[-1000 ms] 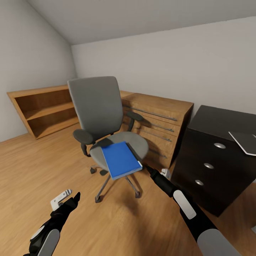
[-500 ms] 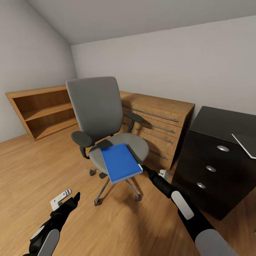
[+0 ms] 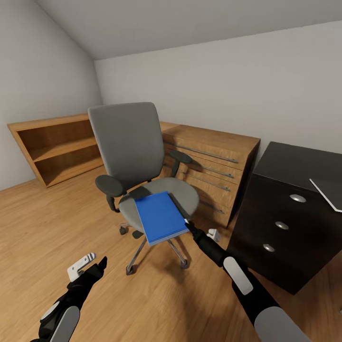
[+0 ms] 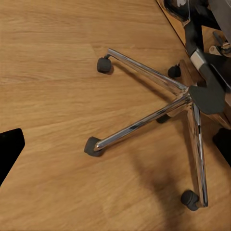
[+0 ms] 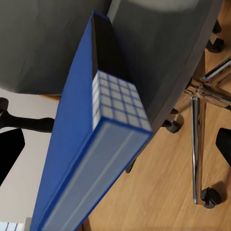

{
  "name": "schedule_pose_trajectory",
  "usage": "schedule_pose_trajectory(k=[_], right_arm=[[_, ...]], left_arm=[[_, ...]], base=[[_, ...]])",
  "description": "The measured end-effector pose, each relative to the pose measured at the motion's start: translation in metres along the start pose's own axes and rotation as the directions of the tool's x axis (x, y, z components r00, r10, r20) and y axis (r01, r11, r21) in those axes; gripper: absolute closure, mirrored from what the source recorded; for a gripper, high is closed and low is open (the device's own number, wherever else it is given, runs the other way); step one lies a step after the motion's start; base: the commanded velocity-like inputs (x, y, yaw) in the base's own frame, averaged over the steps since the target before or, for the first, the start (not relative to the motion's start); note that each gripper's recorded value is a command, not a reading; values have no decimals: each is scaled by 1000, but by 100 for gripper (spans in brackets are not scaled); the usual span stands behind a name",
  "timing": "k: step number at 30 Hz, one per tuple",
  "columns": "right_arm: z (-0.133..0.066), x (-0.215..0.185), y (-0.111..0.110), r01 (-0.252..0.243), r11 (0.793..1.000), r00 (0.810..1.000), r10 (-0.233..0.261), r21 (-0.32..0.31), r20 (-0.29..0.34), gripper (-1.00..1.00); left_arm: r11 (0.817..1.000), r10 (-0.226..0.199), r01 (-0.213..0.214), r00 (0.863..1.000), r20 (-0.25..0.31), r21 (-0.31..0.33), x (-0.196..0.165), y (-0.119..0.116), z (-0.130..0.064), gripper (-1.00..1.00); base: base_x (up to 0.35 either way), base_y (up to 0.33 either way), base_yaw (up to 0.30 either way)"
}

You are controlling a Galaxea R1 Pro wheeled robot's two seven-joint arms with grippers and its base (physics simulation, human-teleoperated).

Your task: In the bedroom, organize the workspace by keeping the computer under the desk, ensuring the monitor is on the desk, placing the keyboard on the desk next to the monitor, placing the mouse on the desk next to the keyboard, moving the folder from the swivel chair onto the desk next to the mouse, stacking the notebook on top of the folder with the pen on top of the notebook, and positioning the swivel chair next to the desk.

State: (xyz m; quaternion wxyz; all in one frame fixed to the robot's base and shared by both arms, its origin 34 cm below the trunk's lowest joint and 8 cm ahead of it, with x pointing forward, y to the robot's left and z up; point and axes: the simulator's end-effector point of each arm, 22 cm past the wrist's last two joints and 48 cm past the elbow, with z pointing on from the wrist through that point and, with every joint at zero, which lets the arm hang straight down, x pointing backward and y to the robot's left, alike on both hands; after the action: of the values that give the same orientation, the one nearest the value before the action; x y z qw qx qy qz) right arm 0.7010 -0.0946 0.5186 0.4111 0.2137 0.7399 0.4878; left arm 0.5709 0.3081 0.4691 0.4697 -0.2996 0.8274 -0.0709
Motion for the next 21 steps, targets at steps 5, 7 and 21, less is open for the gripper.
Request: schedule_pose_trajectory(k=[5,7,21], right_arm=[[1,4,-1,-1,1000,1000,1,3,-7,-100],[1,8,-1,2,1000,1000,-2,4,-16,-100],[6,30,4,28,1000,997,-28,-5,-66,-100]], left_arm=[[1000,0,0,1000,0,1,0,0,0,-100],[1000,0,0,1000,0,1,0,0,0,-100],[1000,-1,1,1000,-1,1,0,0,0,-100]], base=[[0,0,0],[0,0,0],[0,0,0]])
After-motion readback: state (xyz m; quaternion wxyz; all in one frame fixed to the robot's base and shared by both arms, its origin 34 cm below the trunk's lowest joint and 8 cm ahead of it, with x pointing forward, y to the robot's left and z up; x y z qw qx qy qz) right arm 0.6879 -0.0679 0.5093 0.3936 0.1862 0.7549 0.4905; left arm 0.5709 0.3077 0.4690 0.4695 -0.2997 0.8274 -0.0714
